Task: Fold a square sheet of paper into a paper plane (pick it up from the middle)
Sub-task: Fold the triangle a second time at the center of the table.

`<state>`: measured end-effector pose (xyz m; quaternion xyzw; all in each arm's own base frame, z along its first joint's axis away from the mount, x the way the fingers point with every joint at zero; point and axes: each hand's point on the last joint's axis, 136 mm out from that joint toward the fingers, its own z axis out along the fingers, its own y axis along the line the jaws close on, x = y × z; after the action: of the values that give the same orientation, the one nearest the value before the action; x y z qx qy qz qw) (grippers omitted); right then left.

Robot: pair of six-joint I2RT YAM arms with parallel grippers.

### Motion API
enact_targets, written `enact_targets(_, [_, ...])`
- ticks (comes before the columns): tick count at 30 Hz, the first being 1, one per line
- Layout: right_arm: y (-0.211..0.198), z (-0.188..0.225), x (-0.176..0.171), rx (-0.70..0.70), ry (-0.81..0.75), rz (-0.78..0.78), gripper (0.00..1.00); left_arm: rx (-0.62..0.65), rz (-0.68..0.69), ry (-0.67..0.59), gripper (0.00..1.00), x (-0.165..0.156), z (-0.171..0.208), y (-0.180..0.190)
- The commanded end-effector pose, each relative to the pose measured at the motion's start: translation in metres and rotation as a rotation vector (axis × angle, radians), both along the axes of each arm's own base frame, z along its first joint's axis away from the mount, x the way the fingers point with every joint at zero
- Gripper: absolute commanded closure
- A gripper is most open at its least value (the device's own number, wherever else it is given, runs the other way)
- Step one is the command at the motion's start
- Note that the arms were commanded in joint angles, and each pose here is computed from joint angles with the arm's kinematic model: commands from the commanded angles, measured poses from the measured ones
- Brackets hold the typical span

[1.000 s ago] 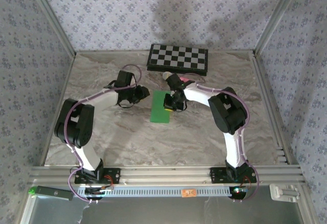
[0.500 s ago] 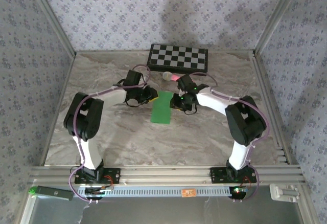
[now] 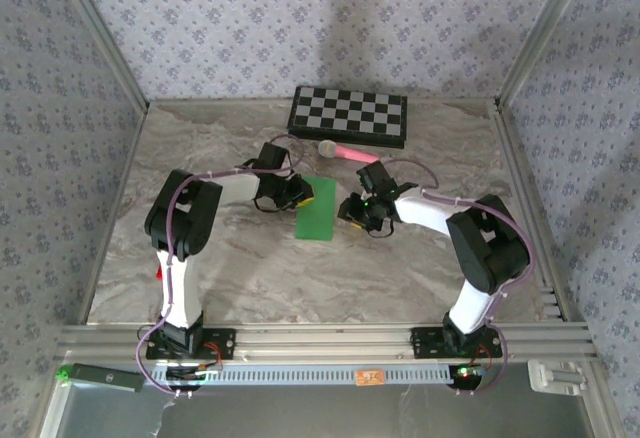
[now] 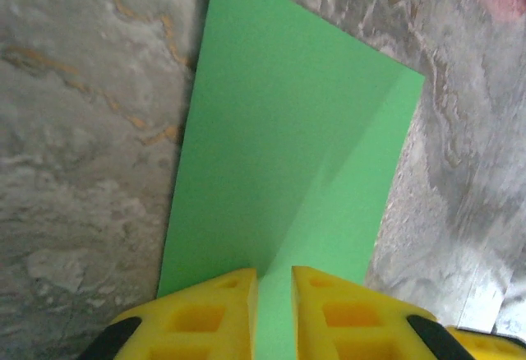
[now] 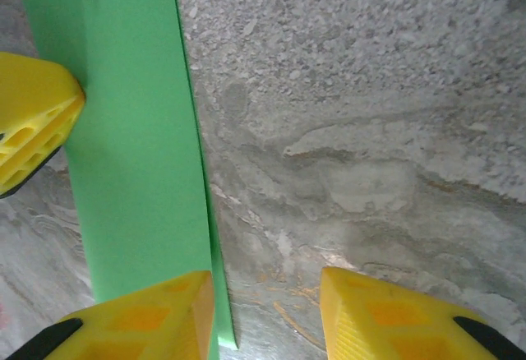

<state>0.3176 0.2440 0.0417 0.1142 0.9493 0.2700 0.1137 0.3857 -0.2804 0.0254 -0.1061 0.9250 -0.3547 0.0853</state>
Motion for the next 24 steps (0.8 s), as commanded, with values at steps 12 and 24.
enact_targets(12, [0.031, -0.006, -0.025, 0.211, 0.13, 0.006, 0.6, 0.07, 0.19, 0.057, 0.83, -0.015, -0.018, 0.027])
enact_targets(24, [0.046, -0.015, -0.038, 0.2, 0.156, 0.074, 0.62, 0.061, 0.179, 0.065, 0.84, -0.017, -0.021, 0.025])
